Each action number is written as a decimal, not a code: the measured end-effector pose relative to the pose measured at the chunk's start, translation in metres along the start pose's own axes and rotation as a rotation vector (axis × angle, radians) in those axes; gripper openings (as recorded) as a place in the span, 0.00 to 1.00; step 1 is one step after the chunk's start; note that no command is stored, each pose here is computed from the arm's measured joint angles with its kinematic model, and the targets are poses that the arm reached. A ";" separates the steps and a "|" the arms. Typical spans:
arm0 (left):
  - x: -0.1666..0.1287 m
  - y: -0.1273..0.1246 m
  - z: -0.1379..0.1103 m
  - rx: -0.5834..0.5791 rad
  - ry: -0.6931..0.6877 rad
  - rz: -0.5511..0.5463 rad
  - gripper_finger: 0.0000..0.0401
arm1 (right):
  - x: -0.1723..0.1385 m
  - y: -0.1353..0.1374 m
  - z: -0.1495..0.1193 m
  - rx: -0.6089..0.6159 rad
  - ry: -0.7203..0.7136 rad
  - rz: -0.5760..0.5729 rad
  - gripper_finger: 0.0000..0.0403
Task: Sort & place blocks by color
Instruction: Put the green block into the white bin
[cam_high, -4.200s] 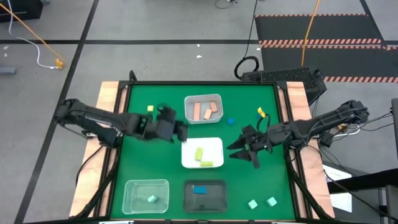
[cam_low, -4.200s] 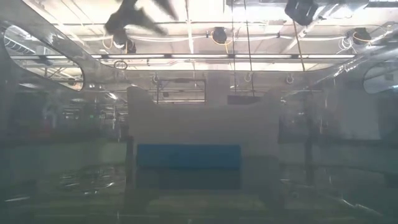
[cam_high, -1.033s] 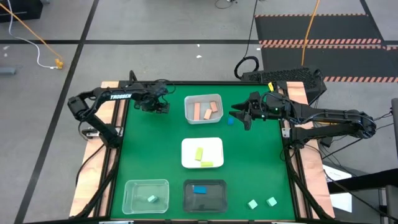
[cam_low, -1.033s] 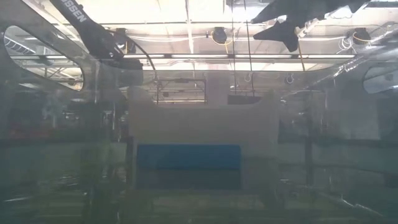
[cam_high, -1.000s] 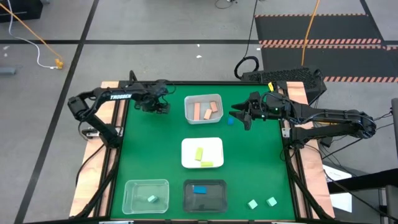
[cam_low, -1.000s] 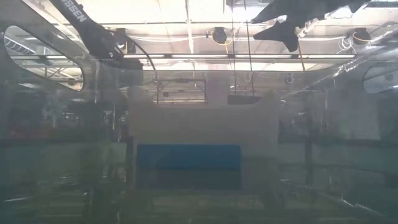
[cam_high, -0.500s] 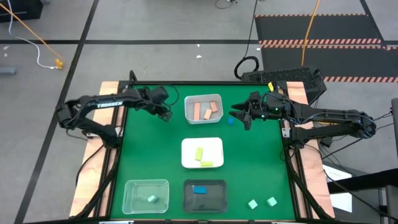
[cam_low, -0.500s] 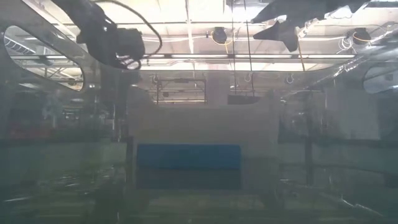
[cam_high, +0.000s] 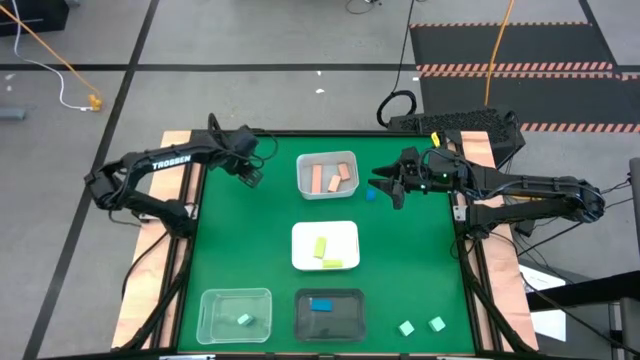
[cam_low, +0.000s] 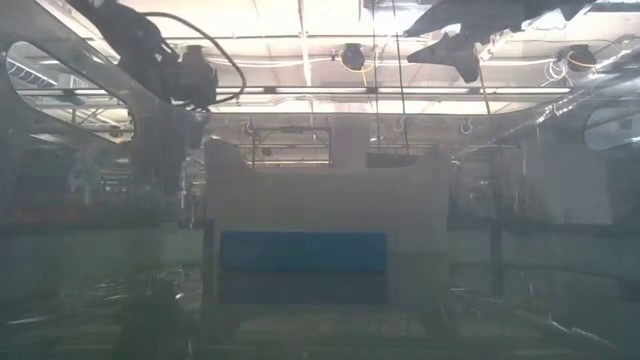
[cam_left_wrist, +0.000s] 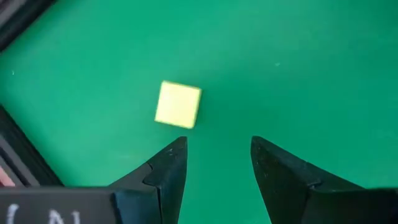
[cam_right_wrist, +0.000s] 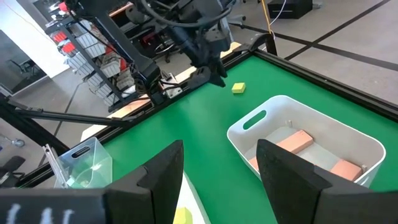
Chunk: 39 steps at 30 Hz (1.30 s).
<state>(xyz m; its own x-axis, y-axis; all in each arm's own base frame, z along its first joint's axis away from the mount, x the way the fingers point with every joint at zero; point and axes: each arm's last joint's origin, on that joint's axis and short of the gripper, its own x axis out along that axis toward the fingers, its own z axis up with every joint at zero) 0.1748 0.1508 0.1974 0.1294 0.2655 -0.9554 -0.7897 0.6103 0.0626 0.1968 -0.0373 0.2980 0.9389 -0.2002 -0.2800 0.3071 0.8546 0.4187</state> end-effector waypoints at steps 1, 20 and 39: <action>0.001 0.002 -0.001 -0.005 0.008 -0.018 0.45 | 0.000 0.000 0.000 0.000 0.000 0.000 0.48; 0.004 0.023 0.012 -0.060 -0.088 -0.008 0.77 | 0.000 0.000 0.000 0.000 0.000 0.000 0.48; 0.050 0.035 0.018 -0.059 0.057 -0.029 0.57 | 0.000 0.000 0.000 0.000 0.000 0.000 0.48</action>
<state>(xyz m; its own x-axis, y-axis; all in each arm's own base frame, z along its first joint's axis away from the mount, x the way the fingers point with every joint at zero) 0.1642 0.1992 0.1570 0.1200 0.2046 -0.9715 -0.8203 0.5716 0.0190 0.1968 -0.0373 0.2980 0.9388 -0.2001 -0.2803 0.3072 0.8544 0.4190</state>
